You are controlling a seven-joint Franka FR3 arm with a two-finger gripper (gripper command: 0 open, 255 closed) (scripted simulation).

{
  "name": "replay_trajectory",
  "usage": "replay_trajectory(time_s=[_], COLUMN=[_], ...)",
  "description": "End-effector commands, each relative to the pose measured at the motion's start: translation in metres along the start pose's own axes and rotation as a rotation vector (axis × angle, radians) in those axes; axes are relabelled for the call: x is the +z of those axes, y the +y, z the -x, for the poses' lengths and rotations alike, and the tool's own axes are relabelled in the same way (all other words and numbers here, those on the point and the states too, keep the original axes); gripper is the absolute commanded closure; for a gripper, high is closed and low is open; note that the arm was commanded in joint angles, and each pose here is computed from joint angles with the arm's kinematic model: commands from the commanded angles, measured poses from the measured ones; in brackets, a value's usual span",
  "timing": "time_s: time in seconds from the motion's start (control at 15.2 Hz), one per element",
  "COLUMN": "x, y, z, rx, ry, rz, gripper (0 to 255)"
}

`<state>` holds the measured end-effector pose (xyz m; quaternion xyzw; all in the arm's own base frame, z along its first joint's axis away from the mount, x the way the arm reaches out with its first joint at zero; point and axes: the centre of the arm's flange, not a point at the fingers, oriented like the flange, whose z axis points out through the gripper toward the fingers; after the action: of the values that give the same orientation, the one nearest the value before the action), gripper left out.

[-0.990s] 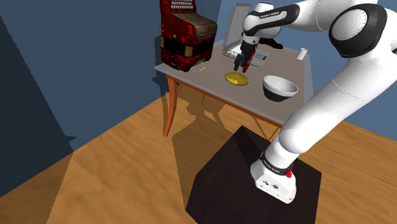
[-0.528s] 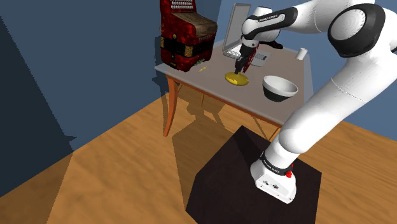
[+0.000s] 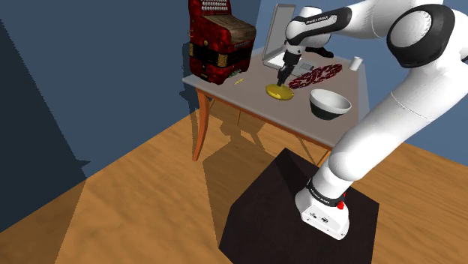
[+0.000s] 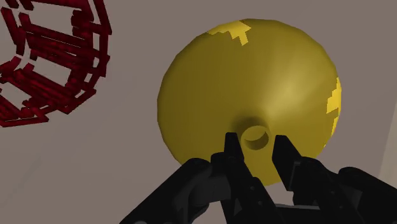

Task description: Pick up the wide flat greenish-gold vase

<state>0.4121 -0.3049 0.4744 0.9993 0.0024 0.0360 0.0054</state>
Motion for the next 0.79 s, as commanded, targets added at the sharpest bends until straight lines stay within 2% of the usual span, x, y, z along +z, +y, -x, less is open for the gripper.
replay_trajectory(time_s=[0.0, 0.73], x=[-0.009, -0.067], y=[-0.001, 0.0], z=[-0.001, -0.005], rx=[0.0, 0.0], ry=[0.0, 0.0], rz=[0.0, 0.0], gripper=[255, 255])
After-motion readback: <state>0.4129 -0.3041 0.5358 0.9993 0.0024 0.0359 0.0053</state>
